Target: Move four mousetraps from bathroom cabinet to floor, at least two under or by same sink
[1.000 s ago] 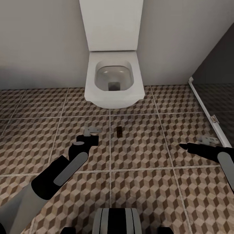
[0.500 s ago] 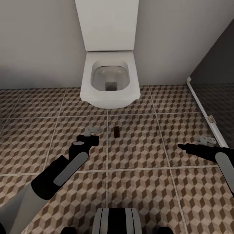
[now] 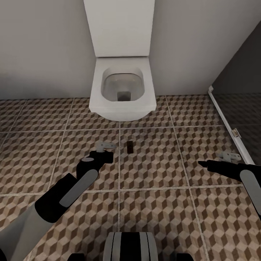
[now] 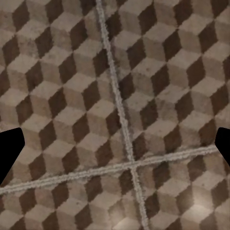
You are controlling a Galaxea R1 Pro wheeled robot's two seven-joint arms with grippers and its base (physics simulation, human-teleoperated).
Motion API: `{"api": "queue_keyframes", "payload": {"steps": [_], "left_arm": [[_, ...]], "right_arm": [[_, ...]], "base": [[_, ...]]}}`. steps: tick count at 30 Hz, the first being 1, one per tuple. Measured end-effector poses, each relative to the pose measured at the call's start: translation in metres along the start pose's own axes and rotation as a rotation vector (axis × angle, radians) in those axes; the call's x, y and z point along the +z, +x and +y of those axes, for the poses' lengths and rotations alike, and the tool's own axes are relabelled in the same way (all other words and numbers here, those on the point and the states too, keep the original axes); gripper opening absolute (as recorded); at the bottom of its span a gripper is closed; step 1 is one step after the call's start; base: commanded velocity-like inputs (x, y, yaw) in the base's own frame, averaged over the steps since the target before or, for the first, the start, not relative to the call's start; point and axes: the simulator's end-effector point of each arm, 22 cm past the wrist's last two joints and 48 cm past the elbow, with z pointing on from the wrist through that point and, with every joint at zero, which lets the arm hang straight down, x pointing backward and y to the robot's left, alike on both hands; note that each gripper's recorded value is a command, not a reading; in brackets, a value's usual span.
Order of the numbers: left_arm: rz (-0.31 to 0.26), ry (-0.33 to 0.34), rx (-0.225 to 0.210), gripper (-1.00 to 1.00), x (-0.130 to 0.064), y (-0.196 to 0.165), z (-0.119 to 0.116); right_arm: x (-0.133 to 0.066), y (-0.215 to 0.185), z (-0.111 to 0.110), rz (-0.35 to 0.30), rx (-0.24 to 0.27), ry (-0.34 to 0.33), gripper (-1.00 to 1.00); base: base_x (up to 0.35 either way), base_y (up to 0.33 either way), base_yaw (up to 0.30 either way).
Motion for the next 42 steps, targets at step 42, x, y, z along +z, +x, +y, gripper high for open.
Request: {"api": "queue_keyframes", "payload": {"steps": [42], "left_arm": [[0.053, 0.000, 0.030, -1.00, 0.000, 0.030, -0.001]], "right_arm": [[0.003, 0.007, 0.013, 0.016, -0.014, -0.025, 1.00]], "base": [[0.000, 0.000, 0.000]]}}
